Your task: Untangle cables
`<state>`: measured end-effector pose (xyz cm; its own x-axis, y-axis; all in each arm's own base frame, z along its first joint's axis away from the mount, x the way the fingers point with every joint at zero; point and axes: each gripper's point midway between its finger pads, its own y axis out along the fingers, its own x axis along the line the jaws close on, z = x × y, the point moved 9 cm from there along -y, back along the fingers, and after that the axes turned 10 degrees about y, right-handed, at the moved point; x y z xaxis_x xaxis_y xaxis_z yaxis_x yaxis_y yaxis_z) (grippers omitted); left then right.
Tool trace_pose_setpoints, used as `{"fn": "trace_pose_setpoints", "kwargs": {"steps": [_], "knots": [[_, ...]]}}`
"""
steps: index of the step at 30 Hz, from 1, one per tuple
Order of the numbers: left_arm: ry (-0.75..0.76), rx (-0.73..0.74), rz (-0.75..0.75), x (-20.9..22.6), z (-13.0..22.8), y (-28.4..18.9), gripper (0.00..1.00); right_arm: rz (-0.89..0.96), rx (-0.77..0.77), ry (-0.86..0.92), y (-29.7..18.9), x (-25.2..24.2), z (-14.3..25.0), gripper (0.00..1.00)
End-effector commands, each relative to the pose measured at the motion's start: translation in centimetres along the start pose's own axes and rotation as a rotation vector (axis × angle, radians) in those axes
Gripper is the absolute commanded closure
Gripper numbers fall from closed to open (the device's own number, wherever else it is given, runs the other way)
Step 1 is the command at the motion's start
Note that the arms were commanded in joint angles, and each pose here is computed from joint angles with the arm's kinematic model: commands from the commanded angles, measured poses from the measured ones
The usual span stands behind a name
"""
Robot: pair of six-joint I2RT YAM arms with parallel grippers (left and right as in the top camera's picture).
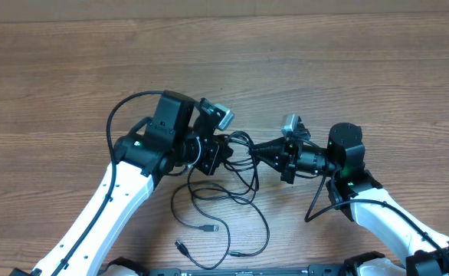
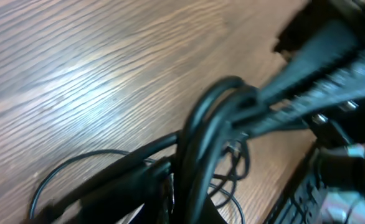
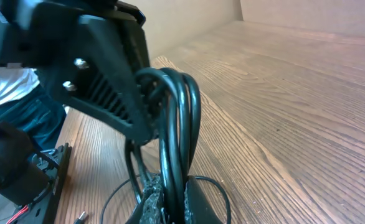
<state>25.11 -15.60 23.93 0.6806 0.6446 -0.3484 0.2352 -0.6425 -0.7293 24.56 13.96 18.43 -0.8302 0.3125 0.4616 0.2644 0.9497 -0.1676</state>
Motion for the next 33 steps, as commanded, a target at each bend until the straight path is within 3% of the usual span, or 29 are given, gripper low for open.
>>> {"fn": "trace_pose_setpoints", "kwargs": {"steps": [1,33], "knots": [[-0.134,-0.010,-0.166,1.5,-0.4,-0.3,0.96,-0.029,0.005,-0.010,0.1,0.3,0.0,0.96],[-0.409,-0.046,-0.326,2.8,-0.2,-0.7,0.96,-0.027,0.006,-0.010,0.1,0.3,0.0,0.96]]}}
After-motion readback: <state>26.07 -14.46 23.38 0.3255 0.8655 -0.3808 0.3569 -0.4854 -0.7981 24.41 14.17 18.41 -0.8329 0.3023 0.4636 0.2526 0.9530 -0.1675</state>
